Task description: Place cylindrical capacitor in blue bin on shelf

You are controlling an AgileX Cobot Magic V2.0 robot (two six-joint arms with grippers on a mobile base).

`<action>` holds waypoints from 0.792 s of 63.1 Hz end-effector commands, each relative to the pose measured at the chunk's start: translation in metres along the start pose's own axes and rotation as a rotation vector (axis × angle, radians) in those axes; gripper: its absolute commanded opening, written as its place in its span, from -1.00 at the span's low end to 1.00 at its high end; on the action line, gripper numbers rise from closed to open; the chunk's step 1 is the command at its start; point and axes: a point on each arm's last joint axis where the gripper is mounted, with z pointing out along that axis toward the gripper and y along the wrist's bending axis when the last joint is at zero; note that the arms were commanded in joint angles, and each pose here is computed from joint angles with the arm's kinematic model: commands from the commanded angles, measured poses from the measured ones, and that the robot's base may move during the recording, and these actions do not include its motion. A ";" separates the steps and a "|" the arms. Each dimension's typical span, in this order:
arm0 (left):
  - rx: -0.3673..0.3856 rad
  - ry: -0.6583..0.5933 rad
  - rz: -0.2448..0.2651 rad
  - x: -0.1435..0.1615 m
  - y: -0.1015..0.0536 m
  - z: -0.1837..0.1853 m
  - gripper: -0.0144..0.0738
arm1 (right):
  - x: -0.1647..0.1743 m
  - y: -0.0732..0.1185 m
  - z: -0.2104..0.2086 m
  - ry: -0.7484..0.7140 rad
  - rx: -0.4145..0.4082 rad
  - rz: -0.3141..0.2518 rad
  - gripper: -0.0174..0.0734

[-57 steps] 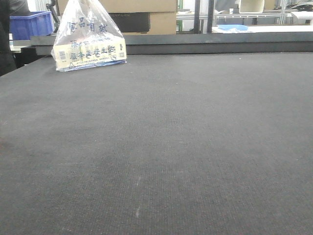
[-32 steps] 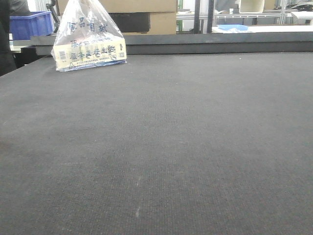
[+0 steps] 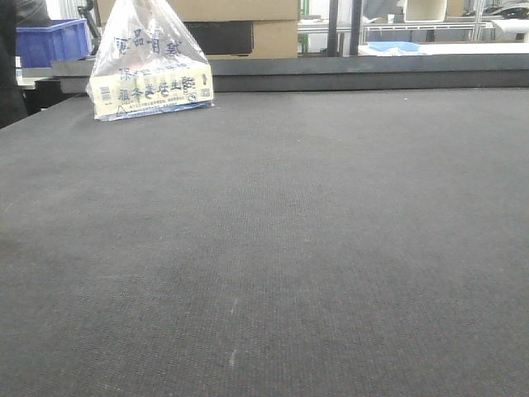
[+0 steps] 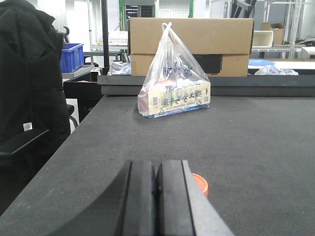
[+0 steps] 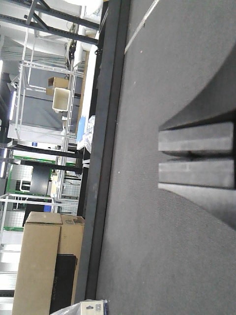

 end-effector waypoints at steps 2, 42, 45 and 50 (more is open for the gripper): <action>-0.004 -0.019 -0.003 -0.003 0.000 0.000 -0.93 | -0.004 -0.001 0.000 -0.040 0.010 0.007 -0.97; 0.062 0.635 -0.091 -0.121 -0.002 0.094 -0.93 | -0.110 -0.008 0.077 0.635 -0.048 0.032 -0.97; 0.062 0.662 -0.092 -0.124 -0.002 0.108 -0.93 | -0.107 -0.008 0.087 0.741 -0.056 0.032 -0.97; 0.063 0.691 -0.097 -0.126 -0.002 0.126 -0.93 | -0.100 -0.007 0.099 0.895 -0.069 0.033 -0.97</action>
